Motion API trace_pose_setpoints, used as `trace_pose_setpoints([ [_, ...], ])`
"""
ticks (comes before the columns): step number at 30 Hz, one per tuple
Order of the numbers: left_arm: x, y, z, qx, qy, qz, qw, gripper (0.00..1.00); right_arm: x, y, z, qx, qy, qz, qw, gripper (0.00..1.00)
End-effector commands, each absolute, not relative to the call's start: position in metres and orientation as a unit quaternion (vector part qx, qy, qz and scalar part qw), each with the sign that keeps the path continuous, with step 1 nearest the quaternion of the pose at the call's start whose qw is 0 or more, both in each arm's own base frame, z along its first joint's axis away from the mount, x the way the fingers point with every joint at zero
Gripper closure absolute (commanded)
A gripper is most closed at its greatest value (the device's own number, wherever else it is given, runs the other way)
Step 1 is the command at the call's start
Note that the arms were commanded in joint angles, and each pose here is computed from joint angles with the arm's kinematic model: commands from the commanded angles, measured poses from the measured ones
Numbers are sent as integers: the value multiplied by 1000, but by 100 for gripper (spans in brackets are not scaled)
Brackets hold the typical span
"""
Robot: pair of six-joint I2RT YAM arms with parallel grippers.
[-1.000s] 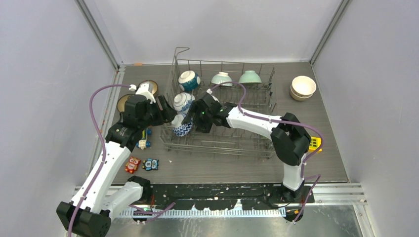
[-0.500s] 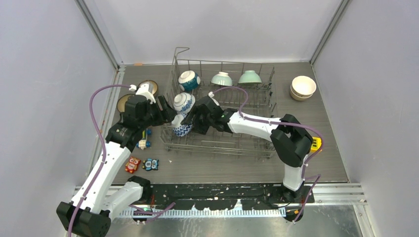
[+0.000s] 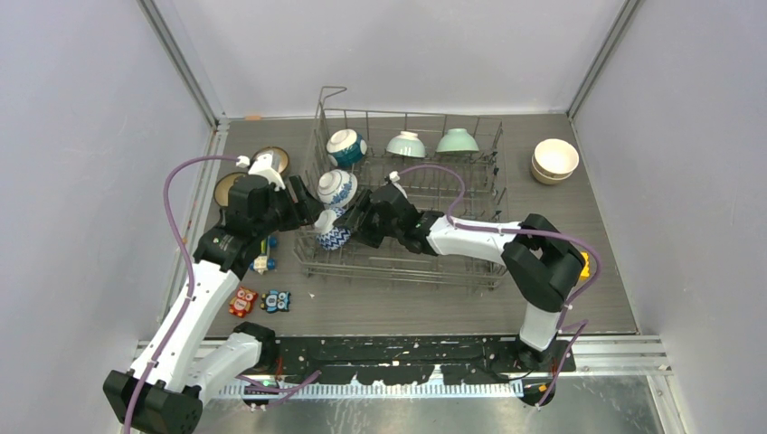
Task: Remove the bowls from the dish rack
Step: Pick up the bowl from the dish rack.
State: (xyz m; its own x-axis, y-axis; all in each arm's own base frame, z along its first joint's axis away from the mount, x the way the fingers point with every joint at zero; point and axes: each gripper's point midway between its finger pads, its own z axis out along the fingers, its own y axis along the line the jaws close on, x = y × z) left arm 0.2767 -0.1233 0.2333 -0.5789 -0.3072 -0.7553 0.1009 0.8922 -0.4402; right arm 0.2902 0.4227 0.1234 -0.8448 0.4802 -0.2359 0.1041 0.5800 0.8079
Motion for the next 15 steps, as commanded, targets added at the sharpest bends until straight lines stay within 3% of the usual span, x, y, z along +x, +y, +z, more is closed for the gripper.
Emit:
trace_pose_setpoints([
  [1, 268, -149, 235, -35, 853, -281, 438, 35, 308, 426, 171, 170, 815, 479, 279, 34],
  [15, 268, -149, 234, -34, 854, -280, 437, 36, 310, 429, 171, 176, 803, 494, 282, 44],
])
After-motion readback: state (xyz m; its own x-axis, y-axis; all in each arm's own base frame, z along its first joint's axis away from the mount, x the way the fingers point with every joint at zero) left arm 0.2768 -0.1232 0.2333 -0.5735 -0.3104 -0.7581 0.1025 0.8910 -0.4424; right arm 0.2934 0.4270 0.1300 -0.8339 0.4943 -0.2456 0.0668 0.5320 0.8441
